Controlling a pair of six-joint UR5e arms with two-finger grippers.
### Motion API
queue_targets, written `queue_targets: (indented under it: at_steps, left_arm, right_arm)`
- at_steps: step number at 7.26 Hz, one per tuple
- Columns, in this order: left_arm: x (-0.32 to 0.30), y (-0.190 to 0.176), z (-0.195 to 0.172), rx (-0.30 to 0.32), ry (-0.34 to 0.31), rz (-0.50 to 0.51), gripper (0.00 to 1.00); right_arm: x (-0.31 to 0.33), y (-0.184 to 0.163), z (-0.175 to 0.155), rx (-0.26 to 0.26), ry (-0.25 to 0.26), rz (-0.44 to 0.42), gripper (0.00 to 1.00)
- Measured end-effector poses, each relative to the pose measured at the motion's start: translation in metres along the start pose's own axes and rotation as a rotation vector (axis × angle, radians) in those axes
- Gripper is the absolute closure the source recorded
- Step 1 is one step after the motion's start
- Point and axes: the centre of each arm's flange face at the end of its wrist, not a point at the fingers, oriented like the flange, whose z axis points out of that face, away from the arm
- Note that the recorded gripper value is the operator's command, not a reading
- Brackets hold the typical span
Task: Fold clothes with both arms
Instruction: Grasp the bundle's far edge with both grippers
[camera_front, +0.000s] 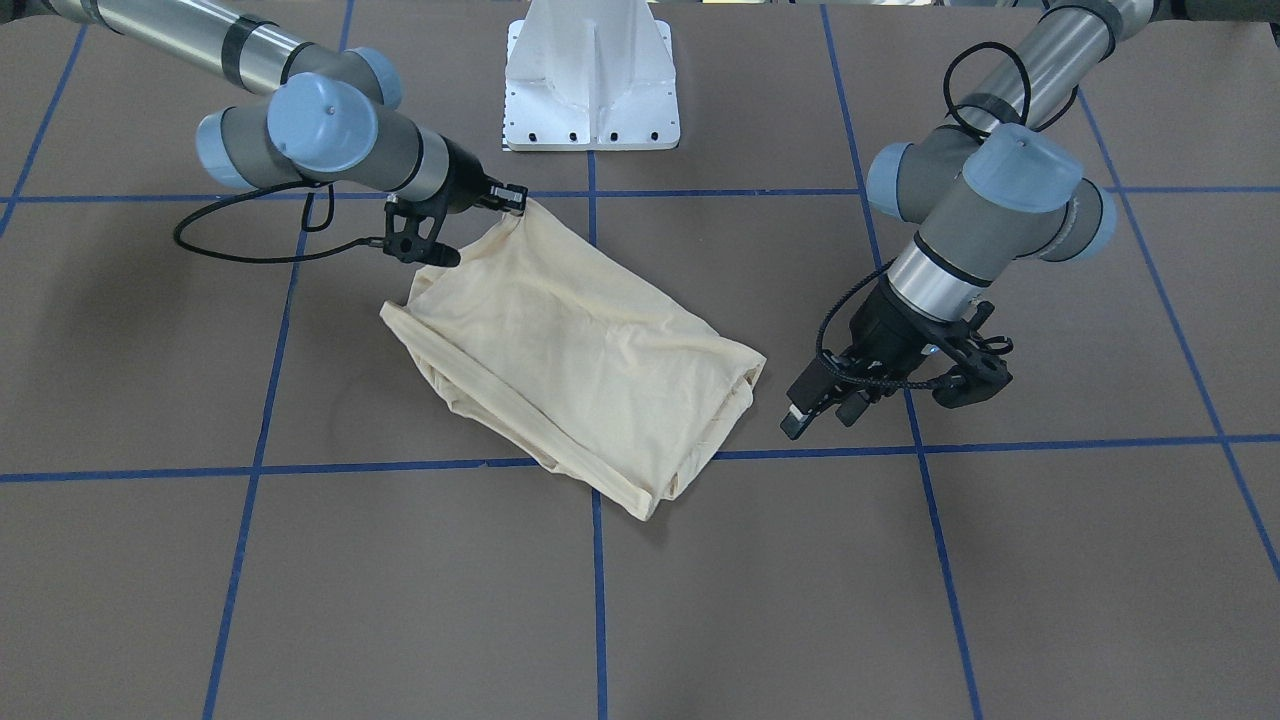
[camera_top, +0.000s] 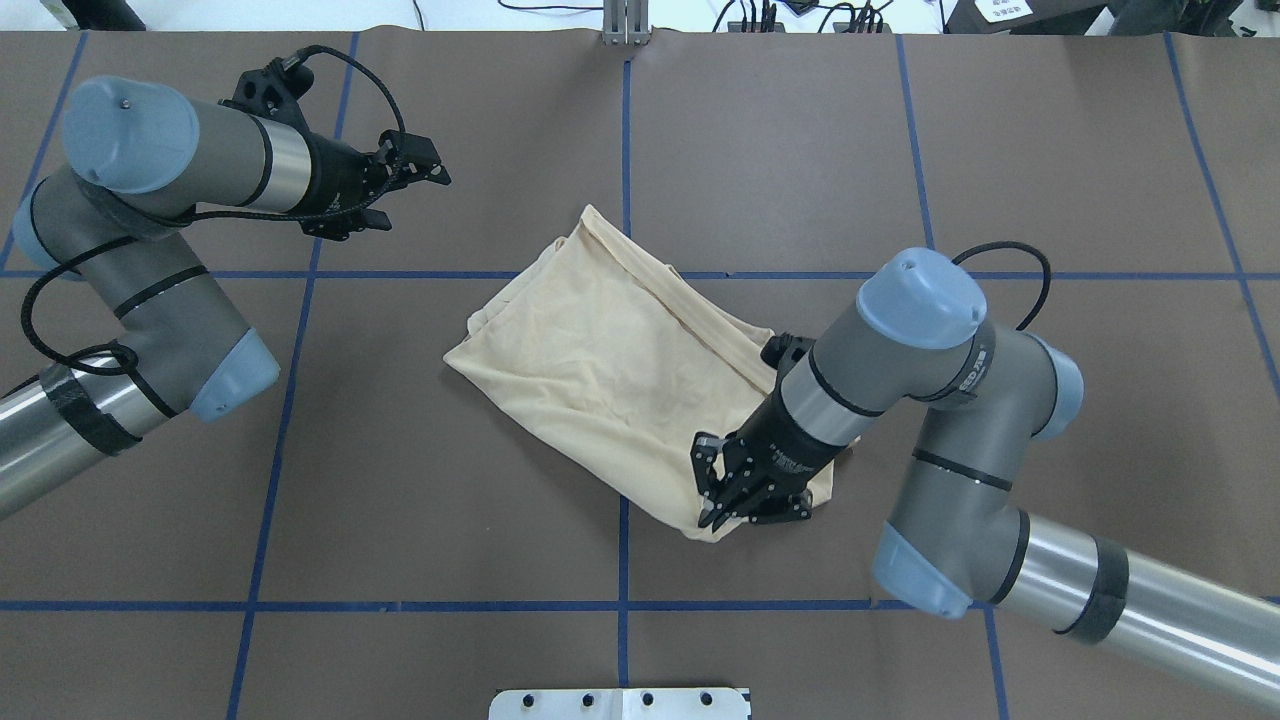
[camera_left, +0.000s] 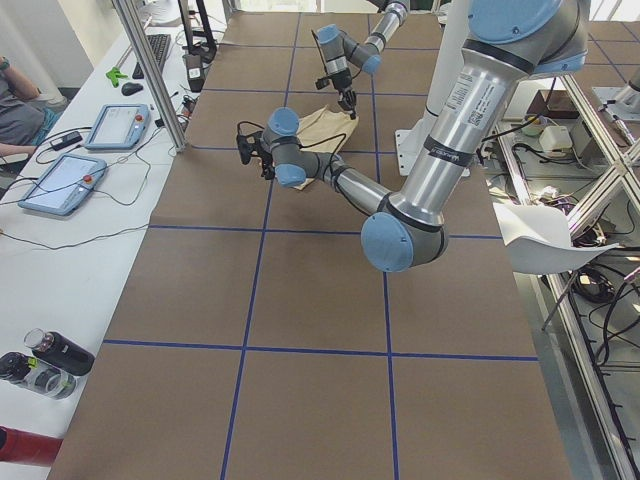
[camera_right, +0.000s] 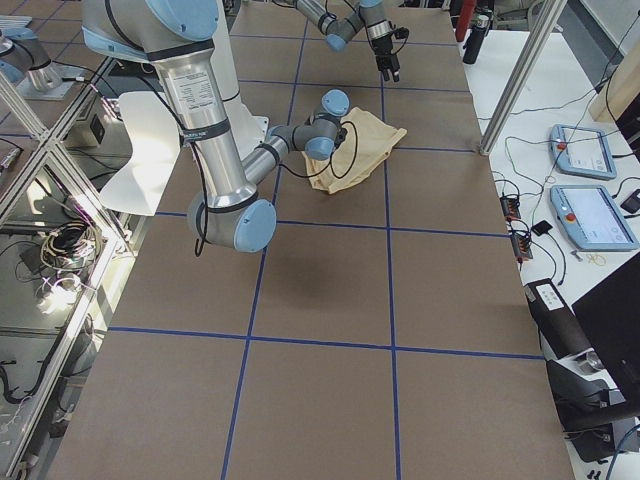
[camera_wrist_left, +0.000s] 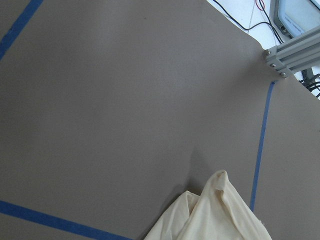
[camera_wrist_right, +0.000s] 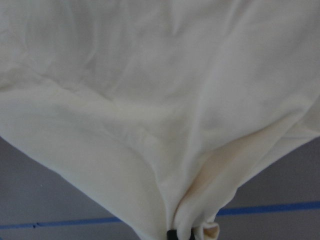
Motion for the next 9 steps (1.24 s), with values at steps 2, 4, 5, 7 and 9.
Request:
queue_targets:
  at_steps: [2, 4, 5, 7, 9]
  left_arm:
    - [0.0, 0.0, 0.0, 0.0, 0.0, 0.002, 0.02]
    - [0.002, 0.001, -0.001, -0.003, 0.003, 0.006, 0.01]
    - [0.003, 0.002, -0.001, -0.007, 0.005, 0.007, 0.01]
    - [0.007, 0.008, -0.003, -0.019, 0.015, 0.012, 0.01]
    - [0.011, 0.035, 0.001, -0.055, 0.026, 0.006, 0.01]
  right_arm:
    - [-0.007, 0.049, 0.034, -0.088, 0.027, 0.037, 1.0]
    - [-0.011, 0.074, 0.046, -0.124, 0.034, 0.057, 0.0]
    - [-0.013, 0.078, 0.044, -0.124, 0.028, 0.053, 0.0]
    - [-0.02, 0.071, 0.019, -0.094, -0.013, 0.038, 0.0]
    - [-0.03, 0.042, -0.025, -0.004, -0.08, 0.034, 0.0]
